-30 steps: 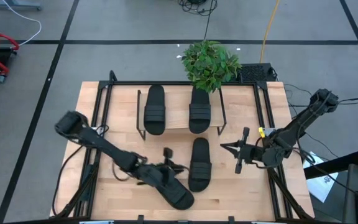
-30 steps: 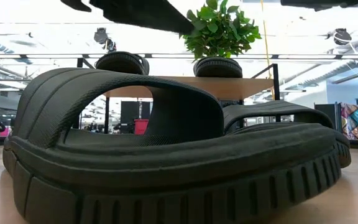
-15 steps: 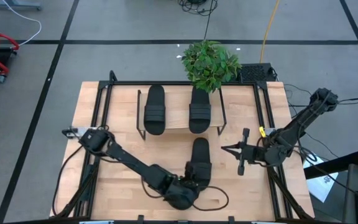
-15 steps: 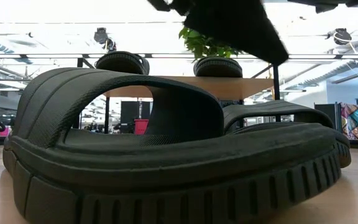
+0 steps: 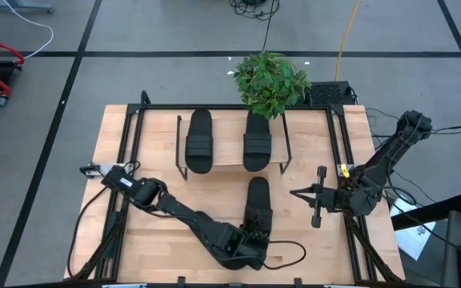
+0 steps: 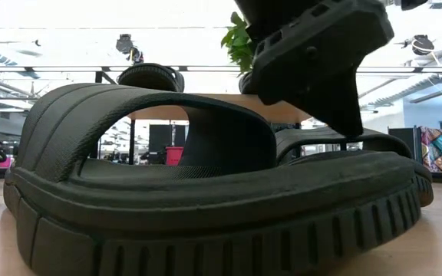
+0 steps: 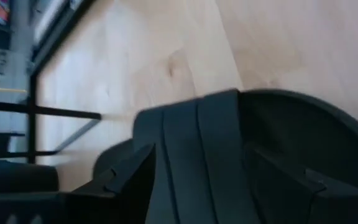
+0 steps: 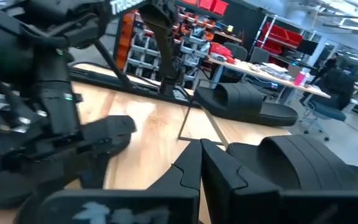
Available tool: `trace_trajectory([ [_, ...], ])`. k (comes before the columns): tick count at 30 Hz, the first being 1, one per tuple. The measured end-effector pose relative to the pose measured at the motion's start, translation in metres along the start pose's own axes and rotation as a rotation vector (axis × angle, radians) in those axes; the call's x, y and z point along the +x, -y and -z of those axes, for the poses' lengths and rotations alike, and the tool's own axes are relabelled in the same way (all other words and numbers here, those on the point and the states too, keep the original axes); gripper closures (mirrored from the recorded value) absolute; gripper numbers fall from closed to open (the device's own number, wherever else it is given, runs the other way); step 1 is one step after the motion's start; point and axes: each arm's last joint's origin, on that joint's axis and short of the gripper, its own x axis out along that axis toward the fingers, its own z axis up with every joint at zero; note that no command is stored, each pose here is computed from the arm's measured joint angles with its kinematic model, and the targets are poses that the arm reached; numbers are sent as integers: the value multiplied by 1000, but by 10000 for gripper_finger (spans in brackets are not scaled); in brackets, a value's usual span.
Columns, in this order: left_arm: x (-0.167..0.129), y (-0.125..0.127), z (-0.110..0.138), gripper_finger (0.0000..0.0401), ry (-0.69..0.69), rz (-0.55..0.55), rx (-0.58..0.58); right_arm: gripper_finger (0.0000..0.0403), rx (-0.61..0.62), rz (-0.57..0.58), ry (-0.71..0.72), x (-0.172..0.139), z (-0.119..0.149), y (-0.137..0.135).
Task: Pick and place slides into the shelf
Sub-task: Put the black slide under the shelf
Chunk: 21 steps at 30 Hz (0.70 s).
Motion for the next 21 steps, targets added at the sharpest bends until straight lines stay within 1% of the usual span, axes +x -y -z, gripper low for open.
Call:
trace_trajectory([
  [2,0,0,0,155,-13,25,-13,403,-3,-13,3,-2,0,-2],
  [6,-2,1,1,155,-19,42,-6,403,-14,-20,6,-3,0,-2],
  [10,-2,2,2,155,-21,60,-30,403,-11,-18,8,-3,-1,-2],
  [16,14,9,8,155,-64,64,-42,403,-8,-18,9,-3,-1,-2],
  [18,19,11,10,155,-71,50,-28,403,-4,-18,9,-3,-1,-2],
  [21,26,12,12,155,-87,-13,8,403,-3,-19,9,-3,-1,-2],
])
